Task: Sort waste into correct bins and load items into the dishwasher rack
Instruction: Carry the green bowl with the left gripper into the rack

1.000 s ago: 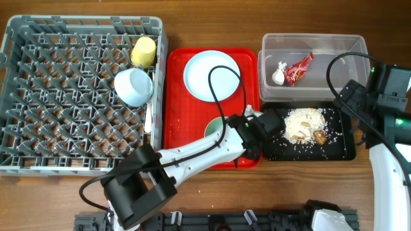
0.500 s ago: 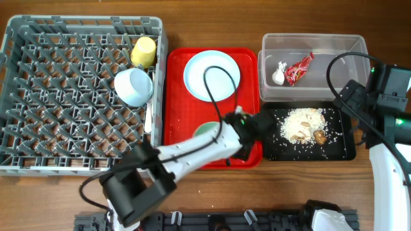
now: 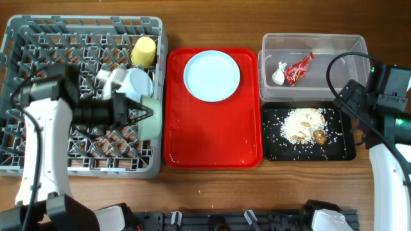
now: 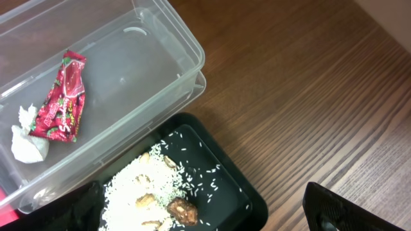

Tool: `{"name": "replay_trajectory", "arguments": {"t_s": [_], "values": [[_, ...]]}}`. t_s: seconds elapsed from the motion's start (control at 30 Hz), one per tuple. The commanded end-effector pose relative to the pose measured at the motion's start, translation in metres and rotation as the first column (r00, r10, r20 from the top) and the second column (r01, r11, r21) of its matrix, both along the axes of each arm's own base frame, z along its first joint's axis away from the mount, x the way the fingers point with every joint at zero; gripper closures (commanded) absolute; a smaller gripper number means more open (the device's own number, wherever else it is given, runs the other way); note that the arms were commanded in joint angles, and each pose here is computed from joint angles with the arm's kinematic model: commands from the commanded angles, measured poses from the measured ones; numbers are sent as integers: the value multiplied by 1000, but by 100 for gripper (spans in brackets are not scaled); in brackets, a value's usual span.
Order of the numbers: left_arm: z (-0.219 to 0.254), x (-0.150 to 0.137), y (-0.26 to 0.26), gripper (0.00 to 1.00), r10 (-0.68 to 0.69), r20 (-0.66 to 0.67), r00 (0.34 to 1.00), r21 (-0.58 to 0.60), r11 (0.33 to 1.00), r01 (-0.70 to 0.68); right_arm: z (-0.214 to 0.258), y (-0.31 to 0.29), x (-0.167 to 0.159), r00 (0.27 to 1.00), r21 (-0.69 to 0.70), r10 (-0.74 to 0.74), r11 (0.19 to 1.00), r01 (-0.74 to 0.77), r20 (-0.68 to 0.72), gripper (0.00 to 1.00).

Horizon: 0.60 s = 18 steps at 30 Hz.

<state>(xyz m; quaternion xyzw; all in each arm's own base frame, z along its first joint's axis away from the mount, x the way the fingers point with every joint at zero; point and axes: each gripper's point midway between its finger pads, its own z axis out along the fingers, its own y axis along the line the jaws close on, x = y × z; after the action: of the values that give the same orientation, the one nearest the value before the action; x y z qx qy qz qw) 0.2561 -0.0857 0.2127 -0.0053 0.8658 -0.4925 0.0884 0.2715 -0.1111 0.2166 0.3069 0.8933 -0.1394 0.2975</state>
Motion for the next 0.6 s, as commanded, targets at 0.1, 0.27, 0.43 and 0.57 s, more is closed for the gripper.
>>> {"name": "replay_trajectory", "arguments": {"t_s": [0.1, 0.27, 0.43, 0.57], "values": [[-57, -4, 57, 96, 263, -36, 964, -101, 959, -265, 6, -2, 0, 1000, -11, -4, 1000, 4, 15, 0], [-48, 0, 60, 96, 313, -62, 948, -194, 928, -319, 6, -2, 0, 1000, -11, -4, 1000, 4, 16, 0], [-30, -5, 50, 96, 305, -98, 947, -279, 905, -321, 6, -2, 0, 1000, -11, -4, 1000, 4, 16, 0], [-21, -14, 29, 96, 214, -68, 974, -292, 930, -225, 6, -2, 0, 1000, -11, -4, 1000, 4, 16, 0]]}}
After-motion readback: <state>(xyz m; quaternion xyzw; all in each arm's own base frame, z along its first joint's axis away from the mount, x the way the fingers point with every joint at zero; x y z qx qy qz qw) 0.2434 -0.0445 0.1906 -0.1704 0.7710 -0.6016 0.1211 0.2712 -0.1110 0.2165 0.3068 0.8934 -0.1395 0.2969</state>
